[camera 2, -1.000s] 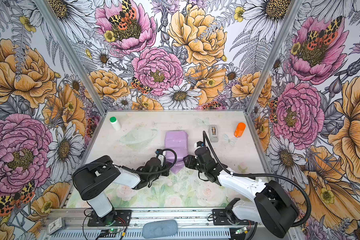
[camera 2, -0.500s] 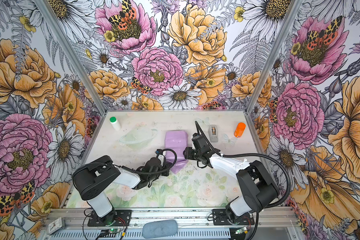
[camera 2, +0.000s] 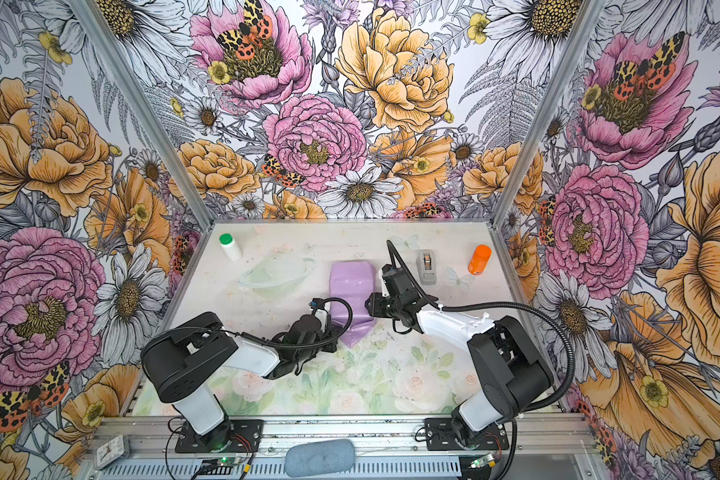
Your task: Wrap the gift box in paper
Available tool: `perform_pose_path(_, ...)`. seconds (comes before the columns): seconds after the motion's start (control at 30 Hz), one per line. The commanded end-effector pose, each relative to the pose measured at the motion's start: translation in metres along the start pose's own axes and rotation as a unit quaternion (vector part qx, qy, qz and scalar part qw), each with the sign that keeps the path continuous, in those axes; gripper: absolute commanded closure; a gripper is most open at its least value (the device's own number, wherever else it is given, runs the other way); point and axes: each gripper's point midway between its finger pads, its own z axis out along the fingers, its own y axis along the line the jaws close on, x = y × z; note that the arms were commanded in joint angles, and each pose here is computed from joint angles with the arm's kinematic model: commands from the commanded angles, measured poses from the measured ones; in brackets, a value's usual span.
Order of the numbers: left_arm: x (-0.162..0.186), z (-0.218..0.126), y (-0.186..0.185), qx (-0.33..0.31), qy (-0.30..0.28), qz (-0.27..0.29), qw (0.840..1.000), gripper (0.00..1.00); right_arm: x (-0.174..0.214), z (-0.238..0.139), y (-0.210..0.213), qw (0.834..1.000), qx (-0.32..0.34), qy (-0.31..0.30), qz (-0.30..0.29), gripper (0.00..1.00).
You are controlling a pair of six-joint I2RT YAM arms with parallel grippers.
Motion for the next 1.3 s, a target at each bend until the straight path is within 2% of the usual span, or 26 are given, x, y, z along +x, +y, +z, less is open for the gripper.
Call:
perform_pose_path(0.0,0.009,0.009,-0.006,-0.002,0.021,0.018,1.000,0.90,0.025,0.005,-0.022,0.999,0.033,0.037,0.003,0.59)
perform_pose_path(0.2,0.010,0.013,-0.007,-0.001,0.025,0.016,1.000,0.90,0.024,0.003,-0.021,0.999,0.032,0.035,0.003,0.60)
perform_pose_path(0.6,0.009,-0.005,0.029,-0.043,0.014,-0.011,0.999,0.90,0.027,0.002,-0.024,0.999,0.036,0.035,0.004,0.61)
perform_pose_path(1.27,0.049,-0.009,-0.004,0.004,0.114,0.029,0.993,0.91,0.023,-0.001,-0.020,0.999,0.029,0.030,0.001,0.61)
